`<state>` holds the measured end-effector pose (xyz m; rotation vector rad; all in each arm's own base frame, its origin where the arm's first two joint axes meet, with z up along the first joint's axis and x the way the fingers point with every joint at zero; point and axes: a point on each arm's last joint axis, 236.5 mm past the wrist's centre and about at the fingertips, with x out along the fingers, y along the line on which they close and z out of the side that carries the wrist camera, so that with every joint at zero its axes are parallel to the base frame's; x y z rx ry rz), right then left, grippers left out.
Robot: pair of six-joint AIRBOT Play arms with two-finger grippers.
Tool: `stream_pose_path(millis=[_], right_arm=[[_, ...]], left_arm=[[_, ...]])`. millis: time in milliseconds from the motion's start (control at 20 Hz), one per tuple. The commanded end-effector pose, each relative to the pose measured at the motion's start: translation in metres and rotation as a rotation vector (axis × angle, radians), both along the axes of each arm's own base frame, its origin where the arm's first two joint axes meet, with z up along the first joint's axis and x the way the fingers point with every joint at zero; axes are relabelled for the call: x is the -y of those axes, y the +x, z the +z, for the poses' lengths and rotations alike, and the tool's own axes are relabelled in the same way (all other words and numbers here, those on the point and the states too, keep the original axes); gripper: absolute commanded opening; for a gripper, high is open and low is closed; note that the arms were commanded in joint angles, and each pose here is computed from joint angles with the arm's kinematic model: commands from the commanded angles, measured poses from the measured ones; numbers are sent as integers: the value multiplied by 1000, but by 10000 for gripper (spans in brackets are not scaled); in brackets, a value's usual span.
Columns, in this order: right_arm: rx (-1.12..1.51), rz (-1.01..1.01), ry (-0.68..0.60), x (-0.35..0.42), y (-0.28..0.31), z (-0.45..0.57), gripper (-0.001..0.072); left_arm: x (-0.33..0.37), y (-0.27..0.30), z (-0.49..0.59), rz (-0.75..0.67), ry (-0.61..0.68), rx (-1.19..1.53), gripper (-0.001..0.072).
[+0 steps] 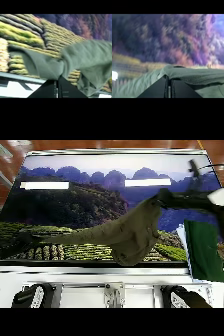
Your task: Fold the shirts.
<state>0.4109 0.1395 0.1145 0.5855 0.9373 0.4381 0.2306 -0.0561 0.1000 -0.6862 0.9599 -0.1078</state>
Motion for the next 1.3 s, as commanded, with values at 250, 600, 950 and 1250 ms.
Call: stream_pose_path(millis=[250,600,950,1250], right_arm=[[-301,-39,15,-34,27,-150,55],[-266,42,-3,-38,17,-137,81],[-578,315,-269,60,-89,-139,686],[-920,252,-34,53,-202,-184,644]], left_arm=[[-9,25,-13,33,9,86,36],[-34,48,-67,139,5,7,36],[-22,36,-90,59,-20,-105,36],[-18,31,-91,22,-11,-113,36]])
